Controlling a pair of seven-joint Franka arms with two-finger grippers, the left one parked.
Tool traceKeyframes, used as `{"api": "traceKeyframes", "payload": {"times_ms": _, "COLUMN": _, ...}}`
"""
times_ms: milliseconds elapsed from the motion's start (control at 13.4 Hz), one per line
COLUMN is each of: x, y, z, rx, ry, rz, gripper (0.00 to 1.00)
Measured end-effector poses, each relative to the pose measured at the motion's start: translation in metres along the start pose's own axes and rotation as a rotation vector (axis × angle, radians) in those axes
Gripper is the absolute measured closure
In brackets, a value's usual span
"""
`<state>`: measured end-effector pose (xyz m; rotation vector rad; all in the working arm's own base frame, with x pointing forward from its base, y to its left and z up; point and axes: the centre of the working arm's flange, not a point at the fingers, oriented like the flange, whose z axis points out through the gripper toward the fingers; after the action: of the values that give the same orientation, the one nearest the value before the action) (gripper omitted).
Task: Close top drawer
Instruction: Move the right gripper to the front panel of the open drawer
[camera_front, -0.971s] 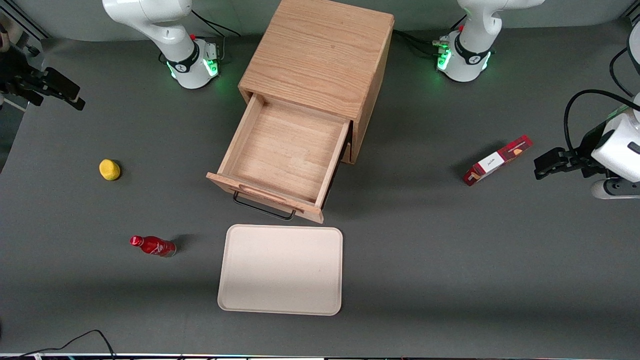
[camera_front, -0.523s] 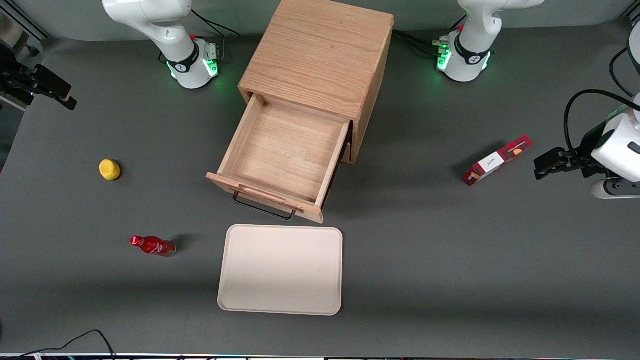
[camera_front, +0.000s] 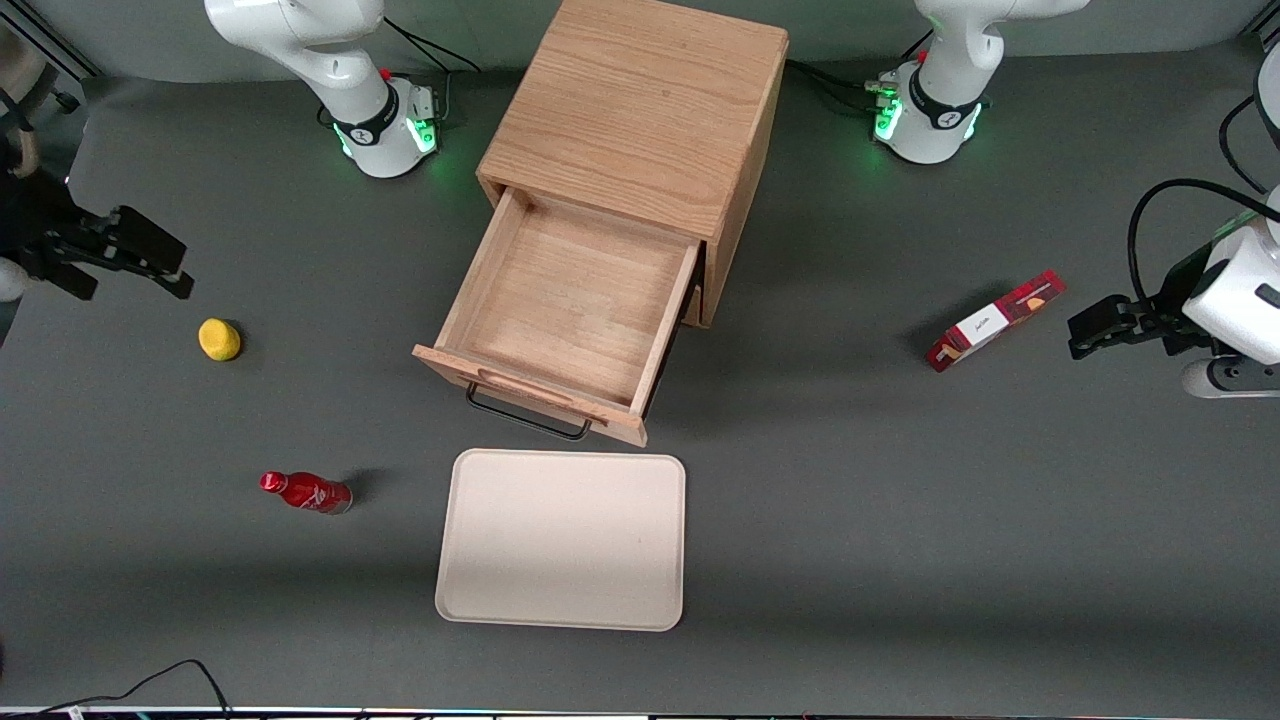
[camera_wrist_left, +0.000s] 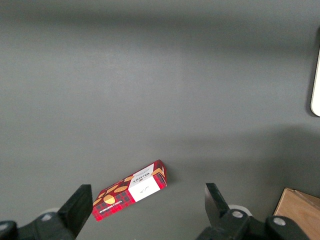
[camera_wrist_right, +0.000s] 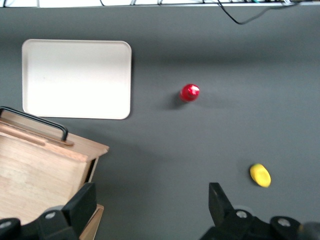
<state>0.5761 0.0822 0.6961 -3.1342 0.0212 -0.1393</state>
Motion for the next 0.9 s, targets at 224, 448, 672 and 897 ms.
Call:
{"api": "traceKeyframes", "payload": {"times_ms": 224, "x": 0.012, "y": -0.038, "z": 0.007, "rx": 0.066, "ry": 0.012, "rz": -0.063, "gripper": 0.00}}
{"api": "traceKeyframes", "payload": {"times_ms": 448, "x": 0.016, "y": -0.070, "z": 0.011, "rx": 0.161, "ry": 0.029, "rz": -0.166, "gripper": 0.00}}
{"api": "traceKeyframes", "payload": {"times_ms": 672, "x": 0.024, "y": -0.094, "z": 0.041, "rx": 0.179, "ry": 0.002, "rz": -0.434, "gripper": 0.00}}
{"api": "traceKeyframes", "payload": {"times_ms": 897, "x": 0.043, "y": -0.111, "z": 0.087, "rx": 0.210, "ry": -0.036, "rz": -0.630, "gripper": 0.00}}
